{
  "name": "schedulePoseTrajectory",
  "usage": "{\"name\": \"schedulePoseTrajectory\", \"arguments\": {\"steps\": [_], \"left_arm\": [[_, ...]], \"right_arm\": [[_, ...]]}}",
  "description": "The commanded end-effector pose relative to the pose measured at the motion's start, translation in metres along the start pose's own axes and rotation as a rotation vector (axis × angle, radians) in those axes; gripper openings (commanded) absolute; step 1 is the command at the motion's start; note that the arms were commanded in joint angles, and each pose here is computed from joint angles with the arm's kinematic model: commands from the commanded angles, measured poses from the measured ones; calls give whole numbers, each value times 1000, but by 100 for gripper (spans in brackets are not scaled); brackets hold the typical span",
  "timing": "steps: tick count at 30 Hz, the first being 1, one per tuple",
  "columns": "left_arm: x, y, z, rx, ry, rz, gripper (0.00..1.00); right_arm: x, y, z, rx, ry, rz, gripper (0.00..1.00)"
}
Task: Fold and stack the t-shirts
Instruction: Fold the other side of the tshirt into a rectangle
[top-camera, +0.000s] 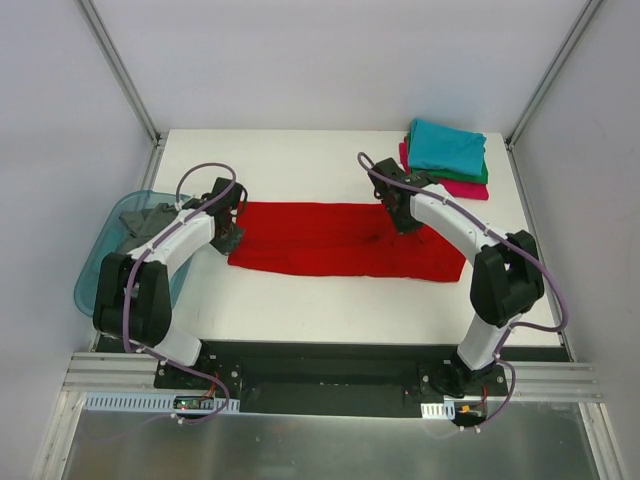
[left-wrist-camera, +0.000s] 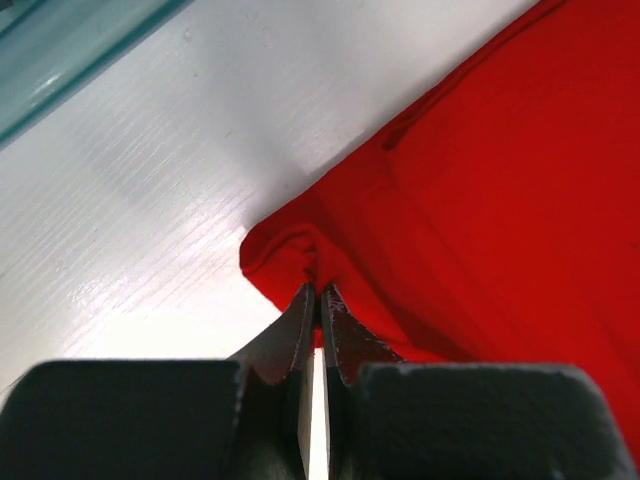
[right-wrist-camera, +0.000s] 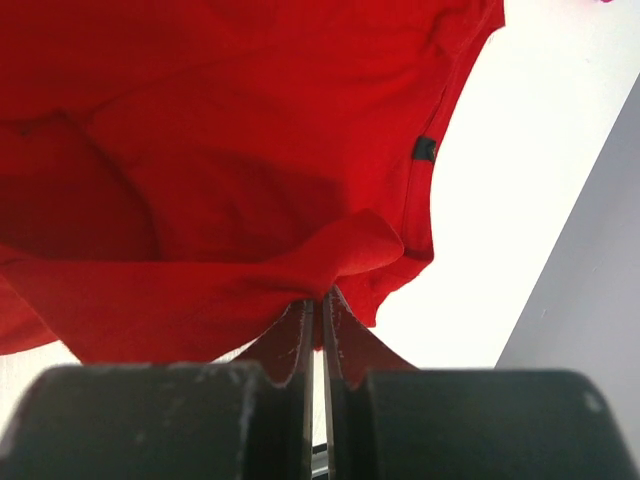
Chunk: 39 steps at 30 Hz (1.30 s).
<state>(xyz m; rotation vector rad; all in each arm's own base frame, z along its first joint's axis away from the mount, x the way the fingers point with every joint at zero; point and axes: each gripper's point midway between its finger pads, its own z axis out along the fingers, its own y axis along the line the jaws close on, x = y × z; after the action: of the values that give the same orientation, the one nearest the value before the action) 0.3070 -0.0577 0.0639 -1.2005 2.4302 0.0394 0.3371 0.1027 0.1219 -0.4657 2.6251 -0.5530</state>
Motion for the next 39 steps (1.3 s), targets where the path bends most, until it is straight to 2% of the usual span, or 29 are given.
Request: {"name": "schedulePoseTrajectory", "arguments": {"steps": [1, 7, 11, 22, 29, 30, 31, 33, 34, 35, 37, 39], "left_arm": [[-9, 15, -16, -38, -26, -50, 0], [2, 53, -31, -59, -47, -89, 0], [2, 62, -31, -62, -63, -94, 0], [-25, 19, -25, -74, -84, -71, 0], [-30, 10, -4, -138, -66, -37, 2], [-32, 9, -1, -147, -66, -45, 5], [-35, 8, 0, -150, -72, -50, 12], [-40, 2, -1, -143, -73, -58, 35], [-42, -2, -3, -131, -76, -54, 50], [-45, -7, -6, -116, -77, -51, 56], [-50, -18, -16, -74, -86, -40, 69], [-52, -30, -29, -19, -89, -16, 77]], "right_arm": [[-15, -8, -8, 0, -38, -11, 0], [-3, -6, -17, -44, -46, -8, 0], [0, -11, -23, -42, -61, -1, 1], [-14, -15, -22, -27, -65, -17, 1], [-34, -10, 6, -30, -6, -30, 9], [-37, -9, 12, -23, 6, -28, 12], [-42, -8, 17, -23, 8, -21, 15], [-56, -5, 29, -31, 12, -7, 30], [-64, -8, 33, -20, 8, 11, 33], [-74, -11, 37, -1, -3, 33, 39], [-96, -21, 43, 49, -45, 87, 57], [-111, -34, 41, 102, -75, 154, 65]]}}
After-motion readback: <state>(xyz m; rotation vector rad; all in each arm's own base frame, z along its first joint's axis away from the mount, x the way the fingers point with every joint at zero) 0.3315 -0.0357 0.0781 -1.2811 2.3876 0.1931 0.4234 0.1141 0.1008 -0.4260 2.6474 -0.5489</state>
